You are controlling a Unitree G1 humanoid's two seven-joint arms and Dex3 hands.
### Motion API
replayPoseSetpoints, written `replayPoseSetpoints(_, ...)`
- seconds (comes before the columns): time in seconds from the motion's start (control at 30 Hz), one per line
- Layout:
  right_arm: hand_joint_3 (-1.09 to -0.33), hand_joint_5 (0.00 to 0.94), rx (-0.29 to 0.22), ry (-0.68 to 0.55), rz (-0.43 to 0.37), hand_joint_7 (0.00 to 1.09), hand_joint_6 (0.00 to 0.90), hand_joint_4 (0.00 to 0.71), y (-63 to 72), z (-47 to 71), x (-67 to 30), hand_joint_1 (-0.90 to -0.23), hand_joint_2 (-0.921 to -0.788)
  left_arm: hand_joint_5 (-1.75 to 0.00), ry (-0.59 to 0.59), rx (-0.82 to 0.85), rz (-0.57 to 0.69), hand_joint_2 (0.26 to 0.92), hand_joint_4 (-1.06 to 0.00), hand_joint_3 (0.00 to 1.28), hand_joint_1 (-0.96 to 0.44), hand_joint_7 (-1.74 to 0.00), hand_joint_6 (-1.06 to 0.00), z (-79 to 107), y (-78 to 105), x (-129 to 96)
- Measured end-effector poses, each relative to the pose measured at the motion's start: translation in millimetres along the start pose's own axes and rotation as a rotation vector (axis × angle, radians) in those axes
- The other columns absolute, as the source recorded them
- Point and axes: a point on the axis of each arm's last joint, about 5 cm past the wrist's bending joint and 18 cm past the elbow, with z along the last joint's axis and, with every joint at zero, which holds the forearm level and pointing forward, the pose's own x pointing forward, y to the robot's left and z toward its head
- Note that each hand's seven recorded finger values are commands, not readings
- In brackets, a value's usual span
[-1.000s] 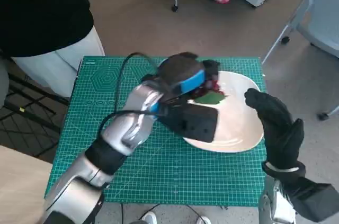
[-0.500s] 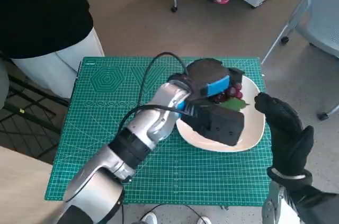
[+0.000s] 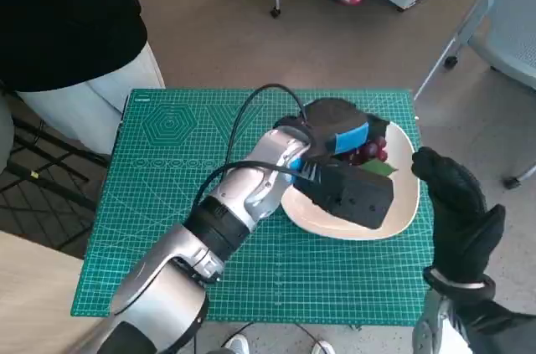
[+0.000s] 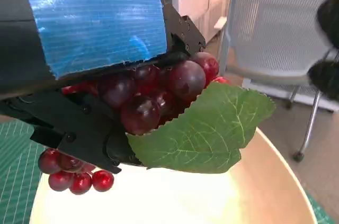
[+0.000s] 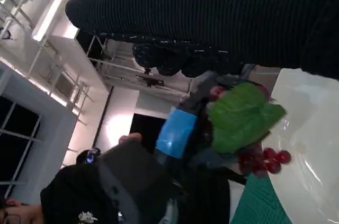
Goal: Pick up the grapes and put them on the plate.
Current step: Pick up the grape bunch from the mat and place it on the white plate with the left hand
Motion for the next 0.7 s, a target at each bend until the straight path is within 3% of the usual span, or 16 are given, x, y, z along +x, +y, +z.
replayPoseSetpoints(0.07,-0.838,0.007,-0.003,0.0,-0.002,0.39,0.249,0.556,0.5,-0.3,-0.2,-0.62,-0.921,-1.5,0.0,-0.007,-0.009,0.921,-0.39,0.29,0.0,-1.36,-0.43,-0.5,-2.1,0.6)
replayPoseSetpoints(0.13,-0.838,0.007,-0.003,0.0,-0.004,0.39,0.251,0.556,1.0,-0.7,-0.4,-0.618,-0.921,-1.45,0.0,-0.016,-0.02,0.914,-0.4,0.28,0.04,-1.18,-0.37,-1.3,-4.3,1.3)
replayPoseSetpoints(0.17,-0.839,0.007,-0.002,0.0,-0.006,0.39,0.251,0.556,1.3,-0.9,-0.5,-0.617,-0.921,-1.34,0.001,-0.024,-0.026,0.908,-0.4,0.25,0.02,-0.98,-0.35,-2.0,-5.5,1.6)
replayPoseSetpoints(0.27,-0.839,0.006,0.001,0.002,-0.009,0.39,0.253,0.556,2.2,-1.5,-0.6,-0.617,-0.921,-0.77,0.008,-0.052,-0.049,0.9,-0.34,0.11,-0.21,-0.38,-0.3,-5.1,-9.2,2.3)
replayPoseSetpoints(0.37,-0.842,0.006,0.004,0.004,-0.01,0.38,0.255,0.556,2.9,-2.2,-0.9,-0.616,-0.921,-0.27,0.02,-0.076,-0.084,0.907,-0.13,0.04,-0.41,-0.12,-0.23,-9.1,-12.8,2.5)
replayPoseSetpoints(0.5,-0.845,0.005,0.007,0.006,-0.007,0.38,0.255,0.555,3.6,-2.6,-0.9,-0.616,-0.921,-0.06,0.035,-0.101,-0.126,0.916,-0.03,0.02,-0.52,-0.03,-0.13,-14.1,-16.8,2.0)
replayPoseSetpoints(0.7,-0.848,0.004,0.013,0.007,0.003,0.38,0.255,0.554,5.6,-3.1,0.2,-0.616,-0.921,-0.01,0.034,-0.133,-0.174,0.92,0.0,0.04,-0.56,0.0,-0.06,-20.6,-18.8,0.4)
